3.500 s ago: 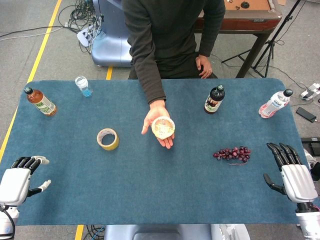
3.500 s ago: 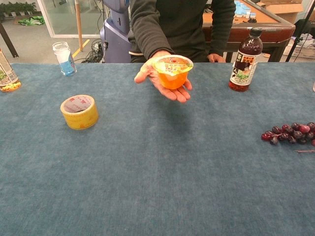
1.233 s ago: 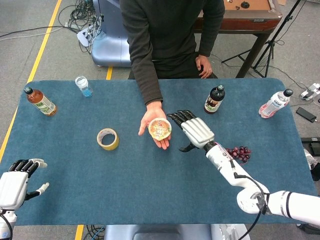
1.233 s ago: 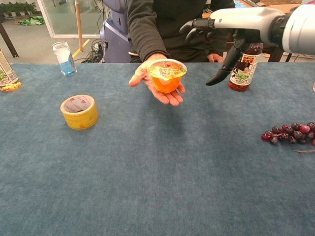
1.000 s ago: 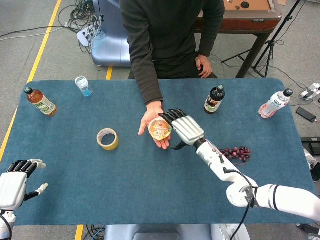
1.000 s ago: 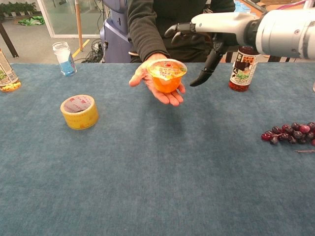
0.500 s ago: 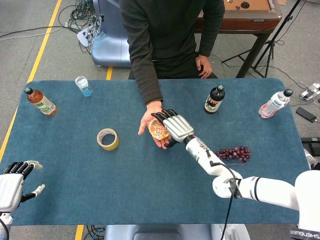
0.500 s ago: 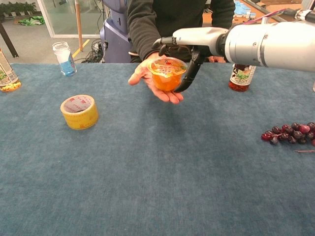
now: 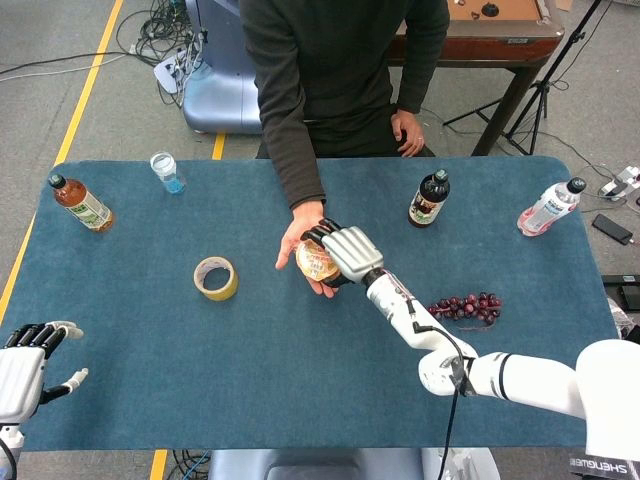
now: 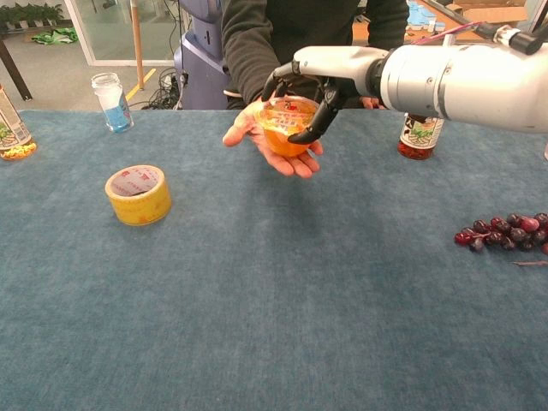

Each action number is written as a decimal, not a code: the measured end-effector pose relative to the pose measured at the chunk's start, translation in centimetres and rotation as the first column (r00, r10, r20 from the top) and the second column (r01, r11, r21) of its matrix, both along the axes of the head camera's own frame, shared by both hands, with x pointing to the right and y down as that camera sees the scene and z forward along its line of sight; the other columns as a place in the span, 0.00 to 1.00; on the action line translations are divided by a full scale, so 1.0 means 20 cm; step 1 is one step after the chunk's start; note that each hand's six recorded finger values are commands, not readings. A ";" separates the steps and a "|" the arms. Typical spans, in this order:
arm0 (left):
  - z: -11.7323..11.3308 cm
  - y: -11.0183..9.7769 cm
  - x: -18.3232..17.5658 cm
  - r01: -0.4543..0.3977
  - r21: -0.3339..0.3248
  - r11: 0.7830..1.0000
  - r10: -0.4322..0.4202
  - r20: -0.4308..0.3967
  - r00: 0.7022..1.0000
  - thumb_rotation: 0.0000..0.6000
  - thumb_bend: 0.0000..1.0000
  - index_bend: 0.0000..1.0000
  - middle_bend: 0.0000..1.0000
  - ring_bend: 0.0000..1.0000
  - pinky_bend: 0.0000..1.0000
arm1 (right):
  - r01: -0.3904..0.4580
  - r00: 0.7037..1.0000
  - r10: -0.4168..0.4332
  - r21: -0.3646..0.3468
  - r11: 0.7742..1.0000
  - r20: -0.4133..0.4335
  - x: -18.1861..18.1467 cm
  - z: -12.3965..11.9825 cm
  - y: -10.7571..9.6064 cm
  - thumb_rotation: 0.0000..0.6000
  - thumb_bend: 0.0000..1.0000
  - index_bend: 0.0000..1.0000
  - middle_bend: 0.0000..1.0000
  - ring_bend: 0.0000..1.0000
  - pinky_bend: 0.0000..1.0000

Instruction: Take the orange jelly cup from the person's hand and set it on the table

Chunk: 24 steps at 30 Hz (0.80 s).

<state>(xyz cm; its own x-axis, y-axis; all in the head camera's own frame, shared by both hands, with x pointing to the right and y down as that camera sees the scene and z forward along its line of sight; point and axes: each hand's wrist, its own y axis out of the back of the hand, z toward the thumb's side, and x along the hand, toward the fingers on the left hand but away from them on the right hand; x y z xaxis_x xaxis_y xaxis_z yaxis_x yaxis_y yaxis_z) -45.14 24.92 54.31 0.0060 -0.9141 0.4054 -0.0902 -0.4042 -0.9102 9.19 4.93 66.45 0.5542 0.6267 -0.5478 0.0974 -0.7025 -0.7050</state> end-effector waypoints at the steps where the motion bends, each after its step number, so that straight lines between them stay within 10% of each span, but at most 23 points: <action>1: 0.00 0.00 0.00 0.001 -0.001 1.000 -0.001 0.001 1.000 1.00 0.17 0.40 0.35 0.29 0.22 | -0.007 1.000 0.007 0.000 1.000 0.012 0.00 -0.01 0.00 1.00 0.37 0.32 0.28 0.12 0.43; 24: 0.02 -0.01 0.02 -0.008 -0.009 1.000 0.008 -0.006 1.000 1.00 0.17 0.40 0.35 0.29 0.22 | -0.087 0.994 0.084 0.057 0.995 0.067 0.38 -0.23 0.01 1.00 0.37 0.35 0.30 0.14 0.44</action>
<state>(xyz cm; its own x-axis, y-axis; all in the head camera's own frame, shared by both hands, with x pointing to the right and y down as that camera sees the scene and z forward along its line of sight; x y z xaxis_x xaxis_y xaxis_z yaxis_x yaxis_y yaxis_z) -44.77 24.78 54.75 0.0162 -0.9102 0.4139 -0.0924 -0.4135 -0.9058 16.83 5.17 61.92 0.5303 0.7040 -0.4724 0.2023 -0.6461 -0.7359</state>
